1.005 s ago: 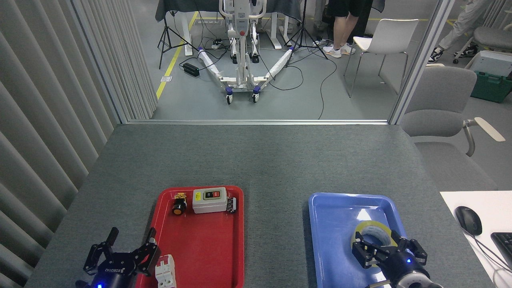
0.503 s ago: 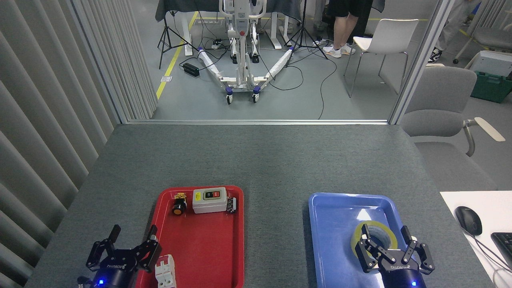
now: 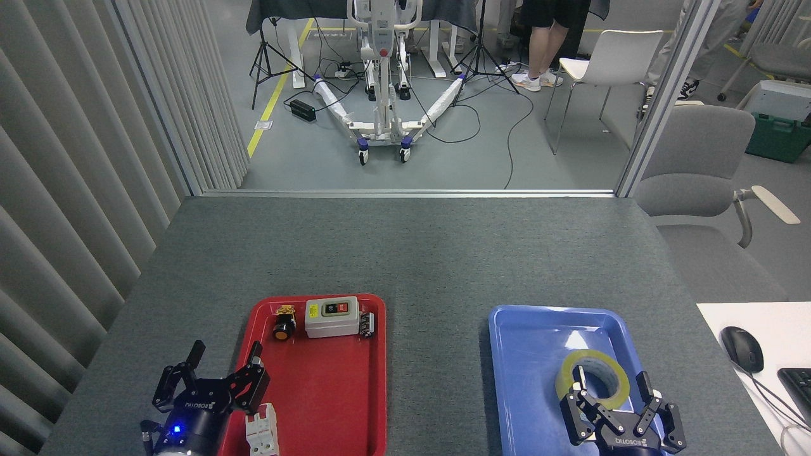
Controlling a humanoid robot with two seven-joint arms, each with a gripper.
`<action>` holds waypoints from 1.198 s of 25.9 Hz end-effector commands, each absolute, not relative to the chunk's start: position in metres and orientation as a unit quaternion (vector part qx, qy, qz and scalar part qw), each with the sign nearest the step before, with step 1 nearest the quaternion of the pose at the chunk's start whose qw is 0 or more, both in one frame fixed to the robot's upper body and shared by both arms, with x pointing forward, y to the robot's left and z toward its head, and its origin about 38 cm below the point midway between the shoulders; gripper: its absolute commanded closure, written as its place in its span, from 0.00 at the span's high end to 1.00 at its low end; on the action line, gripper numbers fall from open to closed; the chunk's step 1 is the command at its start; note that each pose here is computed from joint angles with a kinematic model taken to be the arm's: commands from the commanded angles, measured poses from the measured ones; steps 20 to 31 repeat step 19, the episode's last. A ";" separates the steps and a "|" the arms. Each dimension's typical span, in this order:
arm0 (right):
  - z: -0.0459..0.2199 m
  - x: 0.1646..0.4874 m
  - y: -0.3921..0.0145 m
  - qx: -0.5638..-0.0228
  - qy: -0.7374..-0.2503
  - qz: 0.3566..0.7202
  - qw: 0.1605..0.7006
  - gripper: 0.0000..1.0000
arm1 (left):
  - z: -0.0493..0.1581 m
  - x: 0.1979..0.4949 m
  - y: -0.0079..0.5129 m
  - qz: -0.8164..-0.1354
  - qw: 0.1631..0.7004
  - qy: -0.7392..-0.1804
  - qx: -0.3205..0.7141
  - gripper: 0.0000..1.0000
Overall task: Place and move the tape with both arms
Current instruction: 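Slide the tape roll toward the tray center and release it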
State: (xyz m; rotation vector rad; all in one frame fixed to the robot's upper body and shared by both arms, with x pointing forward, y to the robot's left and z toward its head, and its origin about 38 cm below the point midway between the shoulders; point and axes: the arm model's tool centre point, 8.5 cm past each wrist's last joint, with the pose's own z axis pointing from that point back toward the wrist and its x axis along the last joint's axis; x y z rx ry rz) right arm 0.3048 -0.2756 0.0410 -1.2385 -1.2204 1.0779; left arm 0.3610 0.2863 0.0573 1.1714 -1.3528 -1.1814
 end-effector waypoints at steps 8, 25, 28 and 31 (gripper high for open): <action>0.040 0.304 -0.278 -0.517 -0.506 0.452 0.522 1.00 | 0.049 0.356 0.284 -0.511 0.466 -0.527 0.494 1.00; 0.033 0.315 -0.278 -0.515 -0.501 0.450 0.530 1.00 | 0.051 0.358 0.277 -0.524 0.455 -0.527 0.491 1.00; 0.033 0.315 -0.278 -0.515 -0.501 0.450 0.530 1.00 | 0.051 0.358 0.277 -0.524 0.455 -0.527 0.491 1.00; 0.033 0.315 -0.278 -0.515 -0.501 0.450 0.530 1.00 | 0.051 0.358 0.277 -0.524 0.455 -0.527 0.491 1.00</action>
